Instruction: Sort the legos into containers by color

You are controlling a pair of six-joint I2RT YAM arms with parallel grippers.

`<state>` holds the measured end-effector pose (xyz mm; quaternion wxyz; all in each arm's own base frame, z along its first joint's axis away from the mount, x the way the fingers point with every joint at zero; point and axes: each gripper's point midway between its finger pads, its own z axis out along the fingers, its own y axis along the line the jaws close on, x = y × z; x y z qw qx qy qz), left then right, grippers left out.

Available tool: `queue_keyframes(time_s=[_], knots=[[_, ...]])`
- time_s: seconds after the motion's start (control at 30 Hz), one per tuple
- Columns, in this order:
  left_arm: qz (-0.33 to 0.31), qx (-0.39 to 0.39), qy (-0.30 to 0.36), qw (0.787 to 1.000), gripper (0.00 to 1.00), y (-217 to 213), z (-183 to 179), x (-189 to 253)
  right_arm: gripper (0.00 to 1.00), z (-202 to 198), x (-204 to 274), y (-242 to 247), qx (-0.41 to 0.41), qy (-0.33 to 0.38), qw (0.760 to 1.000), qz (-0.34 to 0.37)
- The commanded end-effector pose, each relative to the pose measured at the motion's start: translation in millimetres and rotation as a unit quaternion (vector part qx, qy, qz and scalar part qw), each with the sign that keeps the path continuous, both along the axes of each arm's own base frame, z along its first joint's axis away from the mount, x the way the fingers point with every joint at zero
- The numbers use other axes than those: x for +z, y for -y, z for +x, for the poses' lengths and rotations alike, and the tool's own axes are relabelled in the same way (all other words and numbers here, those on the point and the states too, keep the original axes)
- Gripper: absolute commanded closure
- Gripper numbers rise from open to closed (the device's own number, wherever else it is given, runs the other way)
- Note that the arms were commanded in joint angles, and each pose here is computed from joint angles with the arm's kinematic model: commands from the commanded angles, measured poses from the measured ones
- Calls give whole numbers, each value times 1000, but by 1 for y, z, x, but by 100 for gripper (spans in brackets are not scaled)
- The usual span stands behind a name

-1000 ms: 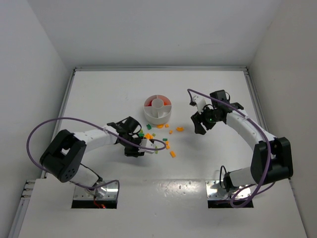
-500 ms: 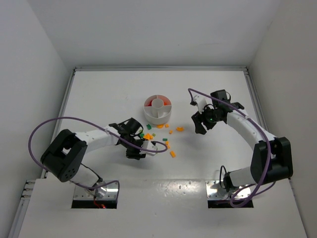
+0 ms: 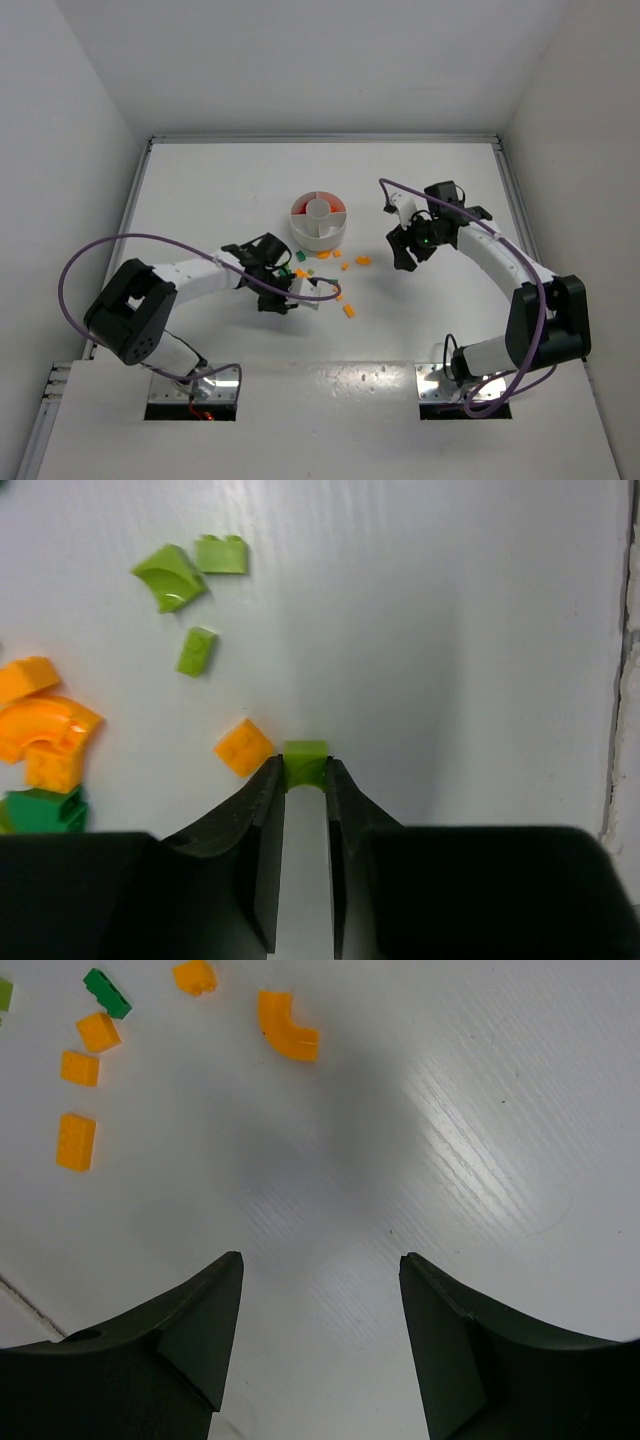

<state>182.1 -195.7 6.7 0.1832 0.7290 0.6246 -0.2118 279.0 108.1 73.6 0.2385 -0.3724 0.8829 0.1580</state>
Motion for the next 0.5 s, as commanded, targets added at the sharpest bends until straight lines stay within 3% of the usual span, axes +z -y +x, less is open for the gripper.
queue_keyframes(time_s=[0.0,0.13,0.23,0.47], knots=[[-45,40,34,998,83,21,33,38,36,15,16,-5,9,33,999,14],[-147,129,56,979,83,49,90,117,36,11,13,-6,7,25,999,18],[-190,192,58,961,83,59,124,156,36,13,11,-7,7,24,1000,18],[-192,255,50,946,83,54,168,159,36,18,15,-11,12,30,999,19]])
